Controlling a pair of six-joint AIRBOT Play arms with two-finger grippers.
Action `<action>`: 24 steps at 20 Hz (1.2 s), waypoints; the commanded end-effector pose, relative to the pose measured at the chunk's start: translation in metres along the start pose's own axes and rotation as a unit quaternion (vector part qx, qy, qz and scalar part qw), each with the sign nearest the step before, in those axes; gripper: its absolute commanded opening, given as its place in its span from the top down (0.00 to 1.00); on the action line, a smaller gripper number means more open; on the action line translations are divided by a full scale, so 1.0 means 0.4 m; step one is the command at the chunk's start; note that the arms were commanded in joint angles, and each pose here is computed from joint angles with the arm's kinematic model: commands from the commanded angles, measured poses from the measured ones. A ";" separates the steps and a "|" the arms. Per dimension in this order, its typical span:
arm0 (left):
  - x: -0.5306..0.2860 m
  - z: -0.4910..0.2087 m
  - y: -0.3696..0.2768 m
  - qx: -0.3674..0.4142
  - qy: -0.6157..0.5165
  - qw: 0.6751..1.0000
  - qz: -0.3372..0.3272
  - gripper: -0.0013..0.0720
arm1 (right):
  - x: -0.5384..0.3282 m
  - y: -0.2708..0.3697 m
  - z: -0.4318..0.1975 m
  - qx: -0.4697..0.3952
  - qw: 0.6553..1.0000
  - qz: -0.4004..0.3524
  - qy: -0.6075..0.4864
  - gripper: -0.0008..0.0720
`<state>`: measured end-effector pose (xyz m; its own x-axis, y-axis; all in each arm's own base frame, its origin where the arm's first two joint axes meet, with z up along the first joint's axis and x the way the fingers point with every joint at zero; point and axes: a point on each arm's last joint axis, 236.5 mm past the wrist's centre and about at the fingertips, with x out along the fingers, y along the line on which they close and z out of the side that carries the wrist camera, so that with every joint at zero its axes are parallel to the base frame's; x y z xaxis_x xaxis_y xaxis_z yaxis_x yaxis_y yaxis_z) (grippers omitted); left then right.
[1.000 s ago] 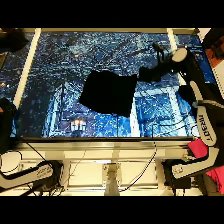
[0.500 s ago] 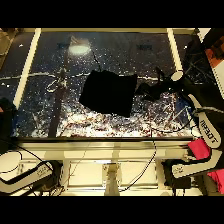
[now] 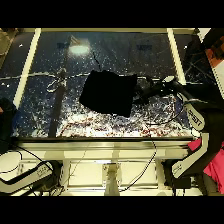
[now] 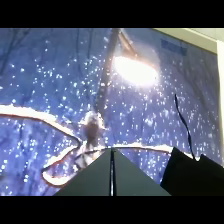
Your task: Fold the clothes and pants, and hang the long-sleeved shirts on hangers.
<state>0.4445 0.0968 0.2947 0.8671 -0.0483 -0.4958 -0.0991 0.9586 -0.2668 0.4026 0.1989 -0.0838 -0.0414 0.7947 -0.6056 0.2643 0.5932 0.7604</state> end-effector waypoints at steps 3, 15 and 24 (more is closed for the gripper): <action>-0.001 0.001 0.001 0.000 -0.001 1.000 0.000 0.98 | 0.046 0.004 0.020 0.009 1.000 0.015 -0.003 0.07; -0.001 0.001 0.001 0.000 -0.001 1.000 0.000 0.98 | 0.038 0.088 0.083 -0.050 0.998 0.019 -0.041 0.97; -0.001 0.001 0.001 0.000 -0.001 1.000 0.000 0.98 | -0.490 0.033 0.248 0.008 0.960 0.033 -0.279 0.98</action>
<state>0.4444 0.0967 0.2946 0.8669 -0.0485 -0.4961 -0.0991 0.9586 -0.2668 0.5040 0.1094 -0.0138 0.3714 0.7263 -0.5784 0.2309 0.5312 0.8152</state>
